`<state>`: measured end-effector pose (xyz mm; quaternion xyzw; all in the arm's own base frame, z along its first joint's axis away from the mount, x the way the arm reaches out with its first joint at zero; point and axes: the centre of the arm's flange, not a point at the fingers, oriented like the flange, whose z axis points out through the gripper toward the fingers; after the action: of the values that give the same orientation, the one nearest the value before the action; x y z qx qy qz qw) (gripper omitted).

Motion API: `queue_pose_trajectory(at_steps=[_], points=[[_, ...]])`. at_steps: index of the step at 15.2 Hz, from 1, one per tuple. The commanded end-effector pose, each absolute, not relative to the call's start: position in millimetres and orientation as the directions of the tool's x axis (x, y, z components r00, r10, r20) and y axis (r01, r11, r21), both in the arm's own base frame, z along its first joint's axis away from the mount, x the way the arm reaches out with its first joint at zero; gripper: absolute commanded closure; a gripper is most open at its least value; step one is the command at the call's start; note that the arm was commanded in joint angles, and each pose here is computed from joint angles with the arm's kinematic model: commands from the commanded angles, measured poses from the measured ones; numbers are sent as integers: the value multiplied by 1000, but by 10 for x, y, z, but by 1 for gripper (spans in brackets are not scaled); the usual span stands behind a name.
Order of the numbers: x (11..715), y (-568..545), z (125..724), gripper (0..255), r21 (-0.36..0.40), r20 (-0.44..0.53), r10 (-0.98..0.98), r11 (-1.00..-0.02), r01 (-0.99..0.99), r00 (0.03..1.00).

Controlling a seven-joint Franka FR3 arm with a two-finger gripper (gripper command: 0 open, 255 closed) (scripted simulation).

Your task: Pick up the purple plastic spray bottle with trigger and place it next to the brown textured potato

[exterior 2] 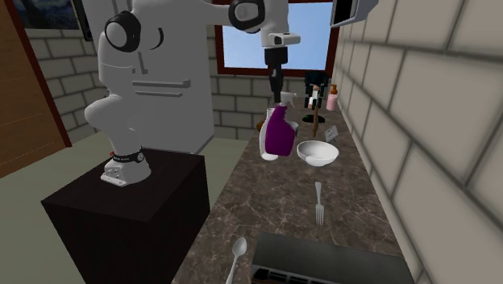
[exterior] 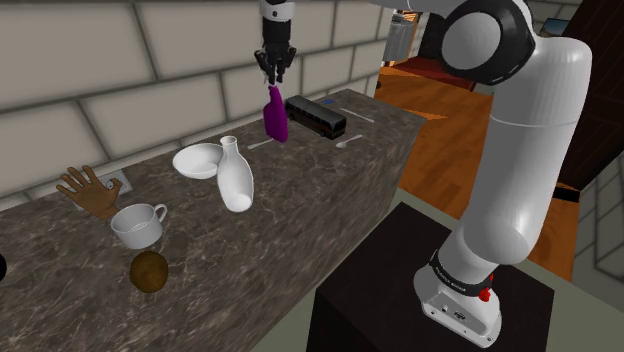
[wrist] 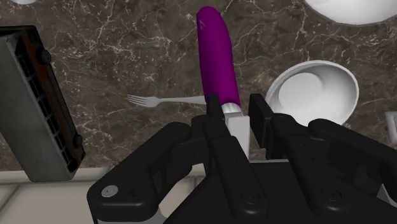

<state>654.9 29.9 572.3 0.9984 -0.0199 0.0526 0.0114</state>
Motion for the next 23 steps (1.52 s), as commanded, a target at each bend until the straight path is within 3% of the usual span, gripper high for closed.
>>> queue_pose_trajectory(at_steps=[1, 23], points=[[6470, 571, 5719, 255, 21, 106, -40, -999, -42, 994], [6080, 3449, 5726, 255, 21, 106, -40, -999, -42, 994]])
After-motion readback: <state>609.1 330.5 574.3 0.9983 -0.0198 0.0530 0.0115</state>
